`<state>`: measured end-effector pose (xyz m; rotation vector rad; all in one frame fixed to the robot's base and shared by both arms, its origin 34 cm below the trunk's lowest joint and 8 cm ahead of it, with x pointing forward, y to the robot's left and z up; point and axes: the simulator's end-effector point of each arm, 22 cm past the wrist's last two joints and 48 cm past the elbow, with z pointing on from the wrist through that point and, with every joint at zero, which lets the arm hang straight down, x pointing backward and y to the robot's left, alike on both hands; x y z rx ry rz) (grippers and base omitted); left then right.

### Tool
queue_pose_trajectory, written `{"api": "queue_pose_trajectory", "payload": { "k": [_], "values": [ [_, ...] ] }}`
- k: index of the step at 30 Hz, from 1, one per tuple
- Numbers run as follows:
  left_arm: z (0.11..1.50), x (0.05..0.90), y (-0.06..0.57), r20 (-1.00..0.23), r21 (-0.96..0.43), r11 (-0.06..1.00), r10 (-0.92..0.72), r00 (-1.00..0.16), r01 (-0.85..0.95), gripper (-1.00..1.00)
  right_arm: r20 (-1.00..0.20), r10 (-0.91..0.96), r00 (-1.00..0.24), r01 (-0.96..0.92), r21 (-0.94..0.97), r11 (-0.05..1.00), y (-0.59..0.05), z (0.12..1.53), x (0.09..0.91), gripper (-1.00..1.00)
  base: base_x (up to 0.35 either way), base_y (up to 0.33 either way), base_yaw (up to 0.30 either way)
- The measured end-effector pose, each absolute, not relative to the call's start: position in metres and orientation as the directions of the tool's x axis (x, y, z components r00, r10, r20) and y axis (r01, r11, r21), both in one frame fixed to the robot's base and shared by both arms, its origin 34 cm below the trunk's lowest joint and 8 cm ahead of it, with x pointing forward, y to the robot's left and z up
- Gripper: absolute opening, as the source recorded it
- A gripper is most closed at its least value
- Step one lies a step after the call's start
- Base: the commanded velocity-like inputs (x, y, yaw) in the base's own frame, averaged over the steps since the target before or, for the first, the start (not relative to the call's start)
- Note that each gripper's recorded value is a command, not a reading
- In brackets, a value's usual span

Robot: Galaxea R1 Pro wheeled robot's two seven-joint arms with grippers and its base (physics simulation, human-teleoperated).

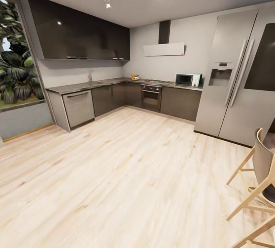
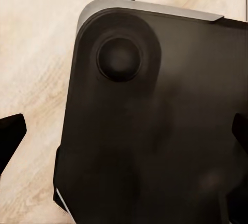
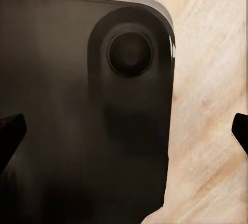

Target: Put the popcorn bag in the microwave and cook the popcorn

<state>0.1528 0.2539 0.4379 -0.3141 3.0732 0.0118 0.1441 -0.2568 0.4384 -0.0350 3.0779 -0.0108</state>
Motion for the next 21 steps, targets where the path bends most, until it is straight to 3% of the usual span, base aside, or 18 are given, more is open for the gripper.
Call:
{"api": "queue_pose_trajectory", "payload": {
  "k": [21],
  "values": [
    [0.4380,0.1538,0.2543,-0.058,0.003,0.979,-0.201,-0.978,-0.202,1.00,-0.064,-0.025,-0.998,-0.024,-0.008,1.000,-0.2568,0.4384,0.1441,1.00,0.328,0.000,0.000]
  ]
}}
